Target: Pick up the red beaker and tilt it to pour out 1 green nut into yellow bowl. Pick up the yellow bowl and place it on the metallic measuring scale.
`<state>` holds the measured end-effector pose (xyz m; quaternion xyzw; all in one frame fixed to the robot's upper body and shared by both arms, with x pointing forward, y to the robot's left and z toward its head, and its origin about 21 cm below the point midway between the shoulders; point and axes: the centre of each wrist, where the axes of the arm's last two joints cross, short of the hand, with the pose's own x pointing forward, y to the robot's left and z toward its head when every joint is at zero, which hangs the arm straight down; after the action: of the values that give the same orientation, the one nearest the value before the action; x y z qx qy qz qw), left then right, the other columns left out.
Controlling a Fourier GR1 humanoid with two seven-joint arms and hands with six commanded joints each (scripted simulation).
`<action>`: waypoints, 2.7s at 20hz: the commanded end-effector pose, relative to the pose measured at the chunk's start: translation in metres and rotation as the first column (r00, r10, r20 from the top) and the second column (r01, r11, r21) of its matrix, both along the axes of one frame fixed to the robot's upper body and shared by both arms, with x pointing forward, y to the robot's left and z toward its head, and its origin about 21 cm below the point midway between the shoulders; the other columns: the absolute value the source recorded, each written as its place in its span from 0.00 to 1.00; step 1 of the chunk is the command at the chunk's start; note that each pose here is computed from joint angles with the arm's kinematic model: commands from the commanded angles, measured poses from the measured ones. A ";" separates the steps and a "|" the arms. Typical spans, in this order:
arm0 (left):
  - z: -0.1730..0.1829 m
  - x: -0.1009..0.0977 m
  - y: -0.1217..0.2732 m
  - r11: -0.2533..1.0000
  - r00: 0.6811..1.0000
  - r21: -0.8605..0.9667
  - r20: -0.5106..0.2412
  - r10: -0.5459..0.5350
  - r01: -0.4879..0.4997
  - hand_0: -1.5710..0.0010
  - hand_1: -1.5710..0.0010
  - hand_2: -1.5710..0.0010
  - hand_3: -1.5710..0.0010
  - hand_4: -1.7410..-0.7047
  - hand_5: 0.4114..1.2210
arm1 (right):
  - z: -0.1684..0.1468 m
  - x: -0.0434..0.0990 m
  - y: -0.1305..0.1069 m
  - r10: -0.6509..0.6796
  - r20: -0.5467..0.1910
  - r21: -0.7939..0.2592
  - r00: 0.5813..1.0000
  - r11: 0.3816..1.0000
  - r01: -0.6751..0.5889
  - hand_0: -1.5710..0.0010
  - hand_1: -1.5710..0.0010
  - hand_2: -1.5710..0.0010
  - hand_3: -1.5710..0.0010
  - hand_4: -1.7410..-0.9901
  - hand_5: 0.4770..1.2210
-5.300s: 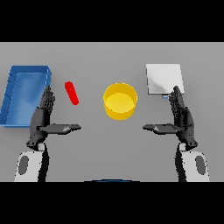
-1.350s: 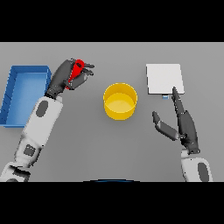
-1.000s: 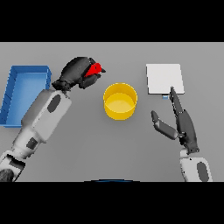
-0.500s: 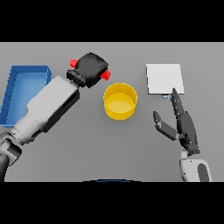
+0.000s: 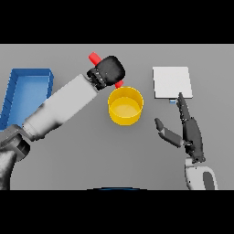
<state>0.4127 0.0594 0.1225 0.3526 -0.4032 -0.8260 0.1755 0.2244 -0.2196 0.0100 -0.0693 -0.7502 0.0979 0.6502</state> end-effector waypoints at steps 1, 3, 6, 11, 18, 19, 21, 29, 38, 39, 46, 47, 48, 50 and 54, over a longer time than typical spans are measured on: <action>0.000 0.000 -0.005 0.999 1.000 0.030 0.016 -0.026 0.026 0.00 0.00 0.00 0.03 0.01 1.00 | 0.002 0.000 0.000 -0.001 0.009 0.003 1.000 1.000 0.001 1.00 1.00 1.00 1.00 0.73 0.14; 0.002 -0.002 -0.010 0.992 0.996 0.105 0.049 -0.077 0.072 0.00 0.00 0.00 0.02 0.01 1.00 | 0.000 0.001 -0.004 -0.002 0.012 -0.014 1.000 1.000 0.002 1.00 1.00 1.00 1.00 0.76 0.13; -0.001 -0.002 -0.011 0.969 0.989 0.221 0.076 -0.126 0.107 0.00 0.00 0.00 0.01 0.00 1.00 | -0.002 0.000 -0.003 0.010 0.020 0.003 1.000 1.000 -0.010 1.00 1.00 1.00 1.00 0.79 0.12; 0.002 -0.003 -0.019 0.917 0.963 0.355 0.124 -0.239 0.182 0.00 0.00 0.00 0.00 0.01 1.00 | 0.005 0.003 -0.005 -0.008 0.009 -0.003 1.000 1.000 0.008 1.00 1.00 1.00 1.00 0.81 0.13; 0.023 -0.006 -0.047 0.824 0.899 0.518 0.214 -0.383 0.228 0.00 0.00 0.00 0.00 0.01 1.00 | 0.004 0.004 -0.004 -0.007 0.026 -0.004 1.000 1.000 0.007 1.00 1.00 1.00 1.00 0.81 0.13; 0.030 -0.003 -0.048 0.812 0.894 0.537 0.215 -0.393 0.228 0.00 0.00 0.00 0.00 0.01 1.00 | 0.002 0.003 0.000 -0.005 0.019 -0.004 1.000 1.000 0.006 1.00 1.00 1.00 1.00 0.80 0.13; 0.069 0.007 -0.053 0.790 0.871 0.582 0.269 -0.411 0.193 0.00 0.00 0.00 0.00 0.01 1.00 | 0.004 0.003 -0.002 0.000 0.022 0.003 1.000 1.000 0.000 1.00 1.00 1.00 1.00 0.80 0.12; 0.206 0.049 0.010 0.980 0.883 0.149 0.467 0.048 -0.132 0.00 0.00 0.00 0.00 0.01 1.00 | 0.005 0.007 0.000 0.037 0.048 0.012 0.998 0.999 -0.037 1.00 1.00 1.00 1.00 0.85 0.12; 0.197 0.072 0.212 0.439 0.747 -0.721 -0.162 0.645 -0.536 0.00 0.00 0.00 0.01 0.00 1.00 | 0.004 0.013 0.000 0.055 0.036 -0.025 0.998 0.998 -0.054 1.00 1.00 1.00 1.00 0.82 0.17; 0.182 0.072 0.224 0.356 0.693 -0.737 -0.206 0.691 -0.574 0.00 0.00 0.00 0.01 0.00 1.00 | 0.005 0.014 0.000 0.061 0.042 -0.035 0.997 0.998 -0.060 1.00 1.00 1.00 1.00 0.81 0.18; 0.085 0.059 0.279 -0.132 0.427 -0.765 -0.483 0.765 -0.630 0.00 0.00 0.00 0.00 0.00 1.00 | 0.005 0.011 0.000 0.085 0.045 -0.027 0.995 0.996 -0.084 1.00 1.00 1.00 1.00 0.81 0.24; 0.075 0.055 0.283 -0.169 0.414 -0.761 -0.508 0.755 -0.627 0.00 0.00 0.00 0.00 0.00 1.00 | 0.003 0.012 0.001 0.084 0.035 -0.023 0.996 0.996 -0.083 1.00 1.00 1.00 1.00 0.82 0.24; 0.062 0.051 0.287 -0.198 0.403 -0.755 -0.529 0.747 -0.625 0.00 0.00 0.00 0.00 0.00 1.00 | 0.002 0.012 -0.001 0.086 0.035 -0.013 0.996 0.996 -0.085 1.00 1.00 1.00 1.00 0.82 0.25; 0.027 0.038 0.296 -0.250 0.379 -0.737 -0.570 0.729 -0.628 0.00 0.00 0.00 0.00 0.00 1.00 | -0.001 0.006 -0.006 0.089 0.052 -0.026 0.995 0.996 -0.088 1.00 1.00 1.00 1.00 0.80 0.26; -0.017 0.007 0.296 -0.318 0.354 -0.712 -0.622 0.698 -0.626 0.00 0.00 0.00 0.00 0.00 0.96 | 0.001 0.009 -0.006 0.089 0.048 -0.044 0.995 0.995 -0.087 1.00 1.00 1.00 1.00 0.75 0.27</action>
<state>0.4191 0.3560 0.1045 0.3575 -0.5207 -0.1383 0.7629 0.2334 -0.2252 0.0105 -0.0521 -0.7661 0.1403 0.6251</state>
